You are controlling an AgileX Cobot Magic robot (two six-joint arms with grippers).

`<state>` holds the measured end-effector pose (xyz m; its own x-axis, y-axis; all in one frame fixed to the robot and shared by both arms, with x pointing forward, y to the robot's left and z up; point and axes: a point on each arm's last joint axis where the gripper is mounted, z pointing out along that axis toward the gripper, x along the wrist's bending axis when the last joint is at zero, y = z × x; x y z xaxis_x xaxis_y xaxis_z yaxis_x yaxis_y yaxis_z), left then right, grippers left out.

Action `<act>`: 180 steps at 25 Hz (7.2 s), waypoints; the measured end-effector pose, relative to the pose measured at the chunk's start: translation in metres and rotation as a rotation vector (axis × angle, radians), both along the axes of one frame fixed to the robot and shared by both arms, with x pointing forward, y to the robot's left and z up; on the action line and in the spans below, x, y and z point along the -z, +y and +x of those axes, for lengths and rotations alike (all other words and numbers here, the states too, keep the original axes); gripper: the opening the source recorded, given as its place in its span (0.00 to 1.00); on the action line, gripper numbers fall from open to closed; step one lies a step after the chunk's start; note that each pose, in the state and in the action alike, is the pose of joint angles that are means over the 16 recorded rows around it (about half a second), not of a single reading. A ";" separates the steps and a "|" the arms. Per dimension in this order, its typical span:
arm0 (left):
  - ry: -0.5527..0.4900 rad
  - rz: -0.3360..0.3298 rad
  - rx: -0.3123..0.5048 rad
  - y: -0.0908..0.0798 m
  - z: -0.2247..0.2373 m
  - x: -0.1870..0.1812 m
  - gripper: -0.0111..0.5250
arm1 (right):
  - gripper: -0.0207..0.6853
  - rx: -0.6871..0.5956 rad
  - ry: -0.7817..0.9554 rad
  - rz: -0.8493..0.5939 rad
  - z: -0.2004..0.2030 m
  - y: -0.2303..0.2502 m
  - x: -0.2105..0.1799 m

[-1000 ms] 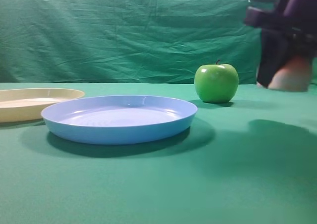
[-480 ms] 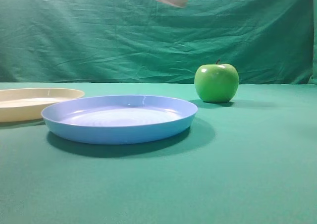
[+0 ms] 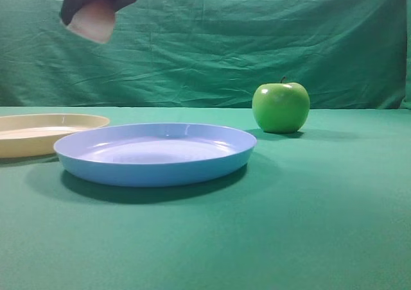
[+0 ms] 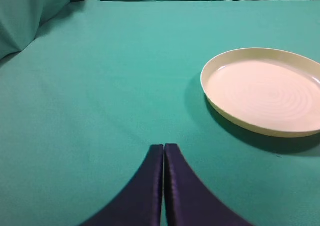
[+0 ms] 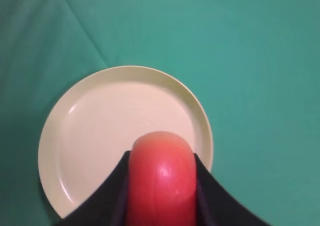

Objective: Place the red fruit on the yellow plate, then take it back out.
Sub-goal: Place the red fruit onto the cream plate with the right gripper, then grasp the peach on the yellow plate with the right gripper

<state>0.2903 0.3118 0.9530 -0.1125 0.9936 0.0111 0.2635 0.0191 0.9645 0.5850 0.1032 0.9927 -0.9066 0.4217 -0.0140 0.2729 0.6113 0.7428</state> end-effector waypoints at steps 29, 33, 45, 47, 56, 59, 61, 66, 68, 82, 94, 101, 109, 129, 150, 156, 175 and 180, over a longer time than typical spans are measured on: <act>0.000 0.000 0.000 0.000 0.000 0.000 0.02 | 0.50 -0.008 0.014 -0.019 -0.008 -0.017 -0.045; 0.000 0.000 0.000 0.000 0.000 0.000 0.02 | 0.26 0.020 0.051 -0.009 -0.013 -0.038 -0.080; 0.000 0.000 0.000 0.000 0.000 0.000 0.02 | 0.03 0.165 0.277 -0.084 -0.014 -0.100 -0.120; 0.000 0.000 0.000 0.000 0.000 0.000 0.02 | 0.03 0.207 0.320 -0.097 -0.010 -0.112 -0.121; 0.000 0.000 0.000 0.000 0.000 0.000 0.02 | 0.03 0.433 0.409 -0.081 -0.001 -0.169 -0.145; 0.000 0.000 0.000 0.000 0.000 0.000 0.02 | 0.03 0.510 0.387 -0.052 -0.008 -0.189 -0.160; 0.000 0.000 0.000 0.000 0.000 0.000 0.02 | 0.03 0.560 0.366 -0.031 -0.016 -0.203 -0.169; 0.000 0.000 0.000 0.000 0.000 0.000 0.02 | 0.03 0.690 0.309 0.028 -0.045 -0.240 -0.184; 0.000 0.000 0.000 0.000 0.000 0.000 0.02 | 0.03 0.741 0.288 0.051 -0.058 -0.256 -0.185; 0.000 0.000 0.000 0.000 0.000 0.000 0.02 | 0.03 0.991 0.052 0.231 -0.156 -0.355 -0.162; 0.000 0.000 0.000 0.000 0.000 0.000 0.02 | 0.03 1.062 -0.260 0.316 -0.235 -0.389 -0.118; 0.000 0.000 0.000 0.000 0.000 0.000 0.02 | 0.03 1.051 -0.350 0.325 -0.269 -0.395 -0.071; 0.000 0.000 0.000 0.000 0.000 0.000 0.02 | 0.03 1.039 -0.405 0.347 -0.291 -0.398 -0.018; 0.000 0.000 0.000 0.000 0.000 0.000 0.02 | 0.03 1.035 -0.357 0.285 -0.294 -0.398 0.046; 0.000 0.000 0.000 0.000 0.000 0.000 0.02 | 0.03 1.034 -0.359 0.276 -0.293 -0.398 0.016; 0.000 0.000 0.000 0.000 0.000 0.000 0.02 | 0.03 1.039 -0.297 0.252 -0.279 -0.396 -0.024; 0.000 0.000 0.000 0.000 0.000 0.000 0.02 | 0.03 0.741 -0.002 0.095 -0.138 -0.332 -0.080; 0.000 0.000 0.000 0.000 0.000 0.000 0.02 | 0.03 0.612 0.026 0.071 -0.112 -0.293 -0.074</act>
<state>0.2903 0.3118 0.9530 -0.1125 0.9936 0.0111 0.2635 0.0191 0.9645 0.4730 -0.1894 1.0663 -0.4995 0.8647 0.0520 0.5774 0.2876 0.7641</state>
